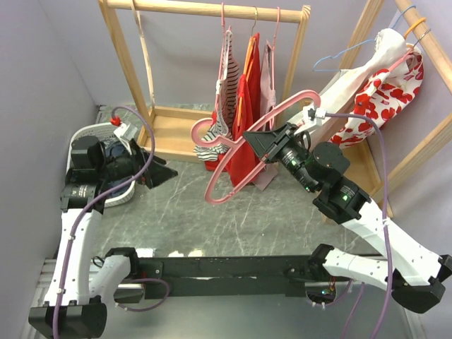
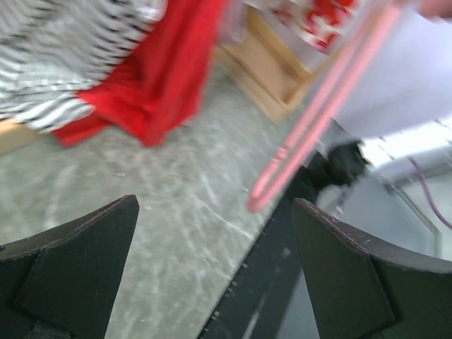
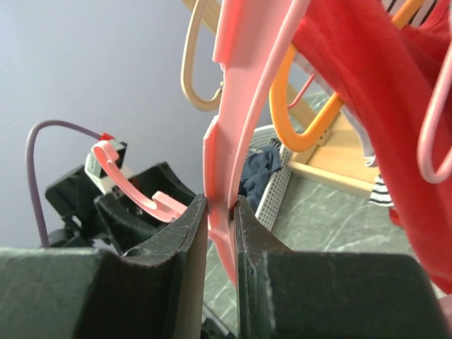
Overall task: Remove the tank top from the hanger
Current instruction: Place the hanger at the clothesline.
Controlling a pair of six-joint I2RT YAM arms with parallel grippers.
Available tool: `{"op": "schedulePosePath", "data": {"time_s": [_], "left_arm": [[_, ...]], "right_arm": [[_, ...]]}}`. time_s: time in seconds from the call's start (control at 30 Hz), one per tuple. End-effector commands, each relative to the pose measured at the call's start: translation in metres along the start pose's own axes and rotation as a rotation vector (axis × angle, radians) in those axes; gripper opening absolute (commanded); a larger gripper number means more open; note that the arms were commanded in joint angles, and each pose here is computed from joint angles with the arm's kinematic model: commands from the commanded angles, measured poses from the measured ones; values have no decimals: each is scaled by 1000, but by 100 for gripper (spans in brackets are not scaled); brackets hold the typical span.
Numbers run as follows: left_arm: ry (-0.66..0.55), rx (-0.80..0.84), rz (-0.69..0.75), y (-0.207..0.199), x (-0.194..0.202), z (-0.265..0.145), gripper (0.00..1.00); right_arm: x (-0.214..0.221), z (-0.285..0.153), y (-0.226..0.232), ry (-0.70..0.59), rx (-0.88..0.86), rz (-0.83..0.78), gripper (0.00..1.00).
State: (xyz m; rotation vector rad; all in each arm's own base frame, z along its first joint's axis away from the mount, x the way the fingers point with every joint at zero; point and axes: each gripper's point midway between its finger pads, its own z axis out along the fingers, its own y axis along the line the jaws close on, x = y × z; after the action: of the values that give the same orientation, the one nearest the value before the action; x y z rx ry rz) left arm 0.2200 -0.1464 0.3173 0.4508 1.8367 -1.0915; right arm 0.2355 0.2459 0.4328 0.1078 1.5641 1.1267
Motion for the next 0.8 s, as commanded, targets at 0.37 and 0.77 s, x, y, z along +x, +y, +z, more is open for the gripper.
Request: {"op": "schedulePosePath", "data": {"time_s": [0.37,0.77], "left_arm": [[-44,316,135,-91,-14,49,97],[-209,146,130,-89,-26,86,79]], "right_arm": [[-1,17,28,34,-98,103,2],[-1,18,17,40,-114,162,3]]}}
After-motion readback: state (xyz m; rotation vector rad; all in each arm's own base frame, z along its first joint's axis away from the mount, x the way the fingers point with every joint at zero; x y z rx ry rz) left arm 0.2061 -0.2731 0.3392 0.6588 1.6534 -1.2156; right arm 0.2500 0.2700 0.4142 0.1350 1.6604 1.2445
